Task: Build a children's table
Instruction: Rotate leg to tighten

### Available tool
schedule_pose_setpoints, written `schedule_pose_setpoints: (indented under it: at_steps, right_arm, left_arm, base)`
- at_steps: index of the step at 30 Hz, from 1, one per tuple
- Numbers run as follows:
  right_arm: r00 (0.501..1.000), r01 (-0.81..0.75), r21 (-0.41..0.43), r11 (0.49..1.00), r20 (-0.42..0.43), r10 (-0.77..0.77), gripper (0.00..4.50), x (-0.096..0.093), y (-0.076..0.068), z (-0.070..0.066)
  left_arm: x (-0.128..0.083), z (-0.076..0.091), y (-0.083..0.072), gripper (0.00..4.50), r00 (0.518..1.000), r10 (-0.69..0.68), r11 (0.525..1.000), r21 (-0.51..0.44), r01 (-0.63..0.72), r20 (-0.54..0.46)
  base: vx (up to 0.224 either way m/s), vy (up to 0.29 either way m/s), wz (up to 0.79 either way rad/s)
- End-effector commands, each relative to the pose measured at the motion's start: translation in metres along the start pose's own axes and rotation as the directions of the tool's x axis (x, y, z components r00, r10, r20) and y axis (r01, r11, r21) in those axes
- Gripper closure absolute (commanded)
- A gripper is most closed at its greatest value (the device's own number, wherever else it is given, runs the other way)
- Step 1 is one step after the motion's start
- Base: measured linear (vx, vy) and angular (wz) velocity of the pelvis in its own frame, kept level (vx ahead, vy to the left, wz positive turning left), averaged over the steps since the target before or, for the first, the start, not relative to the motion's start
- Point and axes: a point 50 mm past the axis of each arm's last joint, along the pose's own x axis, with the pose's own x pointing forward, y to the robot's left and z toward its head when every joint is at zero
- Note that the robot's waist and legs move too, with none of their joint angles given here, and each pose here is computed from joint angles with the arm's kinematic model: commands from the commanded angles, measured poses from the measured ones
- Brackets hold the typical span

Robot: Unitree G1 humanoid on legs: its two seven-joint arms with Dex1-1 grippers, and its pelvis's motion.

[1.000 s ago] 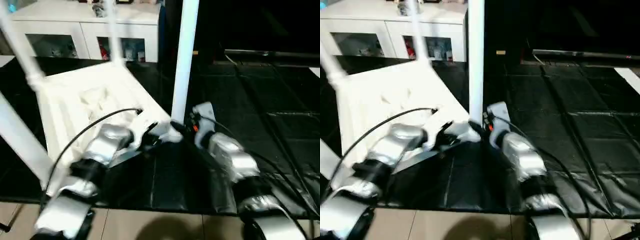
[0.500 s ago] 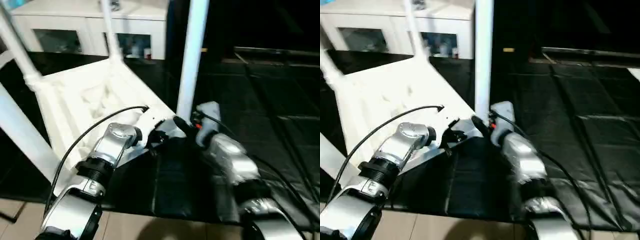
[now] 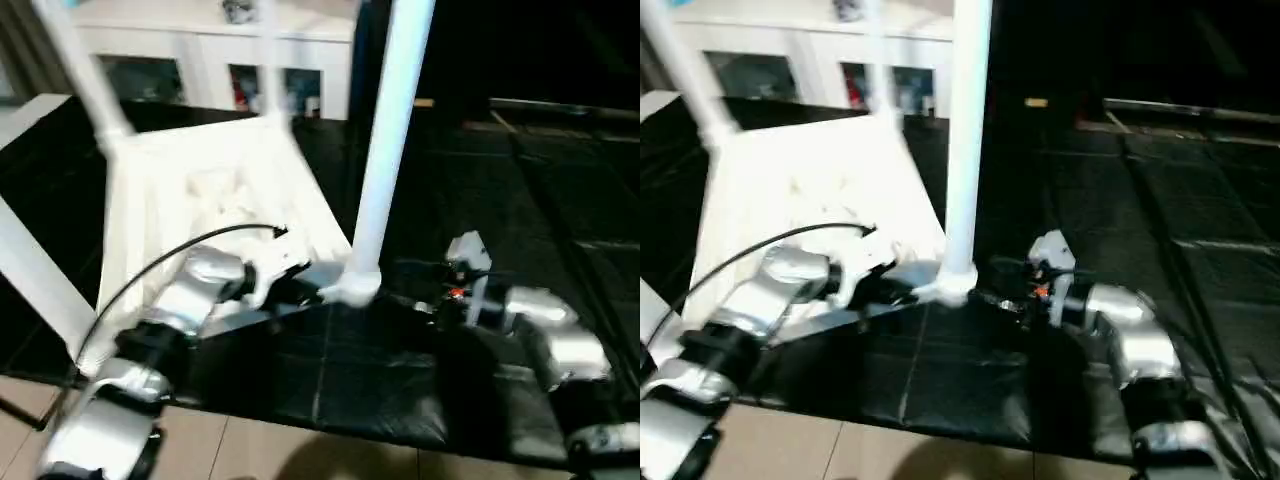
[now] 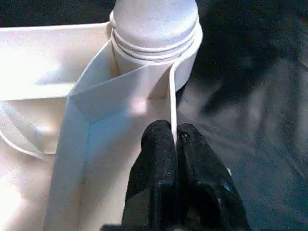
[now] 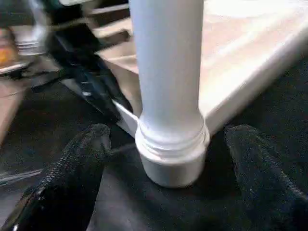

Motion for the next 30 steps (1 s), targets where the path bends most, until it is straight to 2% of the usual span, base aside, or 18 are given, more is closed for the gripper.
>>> schedule_pose_setpoints:
  at_steps: [1,6,11,12,14,17,25,26,30]
  right_arm:
    - [0.992,-0.124,-0.037,0.992,-0.021,0.124,0.46,0.005,0.004,0.01]
    - [0.976,-0.212,-0.036,0.977,-0.061,0.21,0.46,0.012,0.007,0.01]
    - [0.96,-0.273,-0.014,0.962,-0.061,0.272,0.46,0.017,0.009,0.012]
    - [0.955,-0.292,-0.011,0.956,-0.06,0.29,0.62,0.018,0.01,0.013]
    - [0.944,-0.324,0.001,0.946,-0.06,0.324,0.62,0.02,0.012,0.013]
    - [0.934,-0.35,0.009,0.937,-0.066,0.35,1.0,0.024,0.015,0.012]
    - [0.91,-0.408,0.038,0.912,-0.065,0.409,1.55,0.032,0.02,0.011]
    - [0.908,-0.412,0.04,0.91,-0.066,0.414,1.79,0.033,0.02,0.011]
    - [0.903,-0.423,0.047,0.905,-0.067,0.425,2.12,0.036,0.021,0.01]
  left_arm:
    - [0.004,0.006,-0.012,4.5,0.986,-0.164,0.98,0.11,0.165,-0.021]
    - [-0.002,0.005,-0.016,4.5,0.97,-0.238,0.959,0.149,0.242,-0.045]
    - [-0.007,0.003,-0.019,4.5,0.955,-0.285,0.939,0.175,0.294,-0.078]
    - [-0.008,0.002,-0.019,4.5,0.951,-0.296,0.934,0.181,0.307,-0.086]
    - [-0.009,0.001,-0.02,4.5,0.946,-0.31,0.927,0.188,0.323,-0.097]
    - [-0.009,0.0,-0.022,4.5,0.938,-0.331,0.918,0.194,0.346,-0.107]
    - [-0.007,0.001,-0.025,4.5,0.926,-0.361,0.903,0.207,0.377,-0.115]
    - [-0.007,0.001,-0.025,4.5,0.925,-0.363,0.901,0.209,0.38,-0.117]
    - [-0.006,0.001,-0.026,4.5,0.922,-0.367,0.898,0.212,0.385,-0.12]
  base:
    - [0.0,0.0,0.0]
    - [0.0,0.0,0.0]
    - [0.0,0.0,0.0]
    - [0.0,0.0,0.0]
    - [0.0,0.0,0.0]
    - [0.0,0.0,0.0]
    - [0.0,0.0,0.0]
    - [0.0,0.0,0.0]
    - [0.0,0.0,0.0]
